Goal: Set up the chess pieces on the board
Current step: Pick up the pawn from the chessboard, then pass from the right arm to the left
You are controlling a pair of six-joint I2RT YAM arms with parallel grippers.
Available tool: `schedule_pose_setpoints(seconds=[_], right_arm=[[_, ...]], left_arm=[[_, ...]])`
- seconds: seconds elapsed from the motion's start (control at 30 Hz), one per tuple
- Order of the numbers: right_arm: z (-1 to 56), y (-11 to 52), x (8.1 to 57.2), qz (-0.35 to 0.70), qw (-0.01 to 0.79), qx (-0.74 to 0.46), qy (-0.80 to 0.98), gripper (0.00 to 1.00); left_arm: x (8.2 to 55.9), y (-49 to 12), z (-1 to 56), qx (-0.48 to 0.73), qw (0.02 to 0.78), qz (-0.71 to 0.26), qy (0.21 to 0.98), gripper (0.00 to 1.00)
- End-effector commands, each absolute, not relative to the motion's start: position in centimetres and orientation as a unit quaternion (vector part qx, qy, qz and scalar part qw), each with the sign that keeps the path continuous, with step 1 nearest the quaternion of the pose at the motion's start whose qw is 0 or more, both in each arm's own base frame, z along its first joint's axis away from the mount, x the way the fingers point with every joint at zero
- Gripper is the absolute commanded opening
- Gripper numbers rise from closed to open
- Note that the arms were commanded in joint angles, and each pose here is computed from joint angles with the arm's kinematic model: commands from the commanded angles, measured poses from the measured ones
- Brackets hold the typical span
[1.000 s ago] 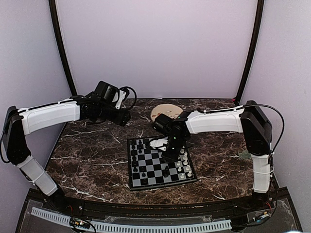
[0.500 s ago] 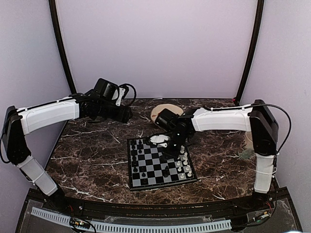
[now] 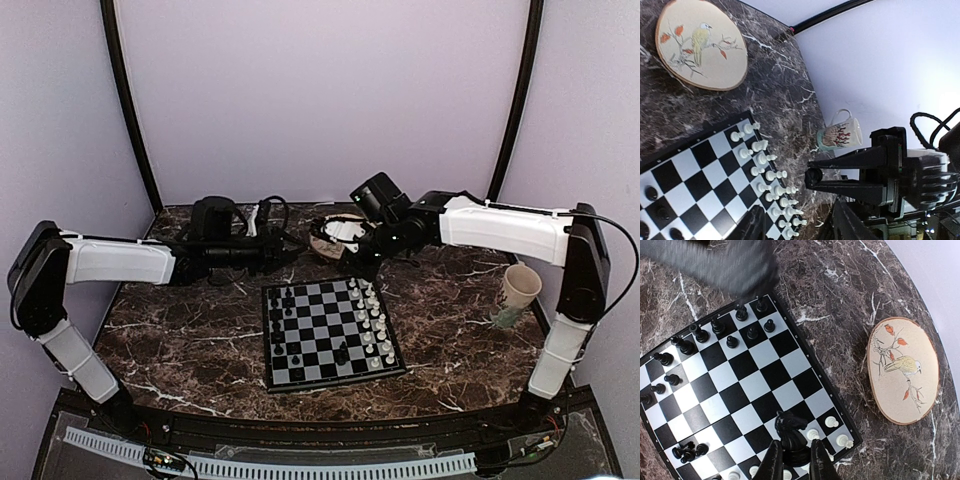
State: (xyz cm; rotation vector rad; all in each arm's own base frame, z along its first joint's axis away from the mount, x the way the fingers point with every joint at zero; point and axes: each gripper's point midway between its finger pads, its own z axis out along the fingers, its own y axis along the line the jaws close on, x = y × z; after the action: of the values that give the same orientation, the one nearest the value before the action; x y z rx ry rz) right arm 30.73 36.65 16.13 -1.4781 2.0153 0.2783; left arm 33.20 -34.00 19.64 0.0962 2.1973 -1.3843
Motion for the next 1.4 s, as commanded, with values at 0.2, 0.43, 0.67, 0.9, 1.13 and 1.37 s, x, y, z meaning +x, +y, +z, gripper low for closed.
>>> schedule_pose_setpoints(seconds=[0.2,0.43,0.67,0.9,1.13,1.37], right_arm=[[18.1,37.0,30.8,0.126,0.344,-0.555,0.747,0.06],[17.7,37.2,30.0,0.138,0.329,-0.562,0.746,0.07],[17.6,37.5,29.4,0.138,0.326,-0.572,0.740,0.07],[17.0,37.6,29.0,0.133,0.319,-0.580,0.738,0.09],[16.9,37.8,28.7,0.133,0.317,-0.584,0.735,0.09],[17.1,37.7,29.0,0.127,0.319,-0.581,0.738,0.23]], left_arm=[[30.4,-39.3,20.1,0.028,0.178,-0.631,0.755,0.48],[30.6,-40.1,19.3,0.022,0.169,-0.639,0.750,0.43],[31.1,-40.5,18.8,0.011,0.163,-0.646,0.745,0.37],[31.5,-40.5,18.5,0.010,0.166,-0.644,0.746,0.26],[31.8,-40.3,18.5,0.015,0.174,-0.642,0.747,0.14],[31.5,-40.2,19.2,0.031,0.177,-0.642,0.745,0.00]])
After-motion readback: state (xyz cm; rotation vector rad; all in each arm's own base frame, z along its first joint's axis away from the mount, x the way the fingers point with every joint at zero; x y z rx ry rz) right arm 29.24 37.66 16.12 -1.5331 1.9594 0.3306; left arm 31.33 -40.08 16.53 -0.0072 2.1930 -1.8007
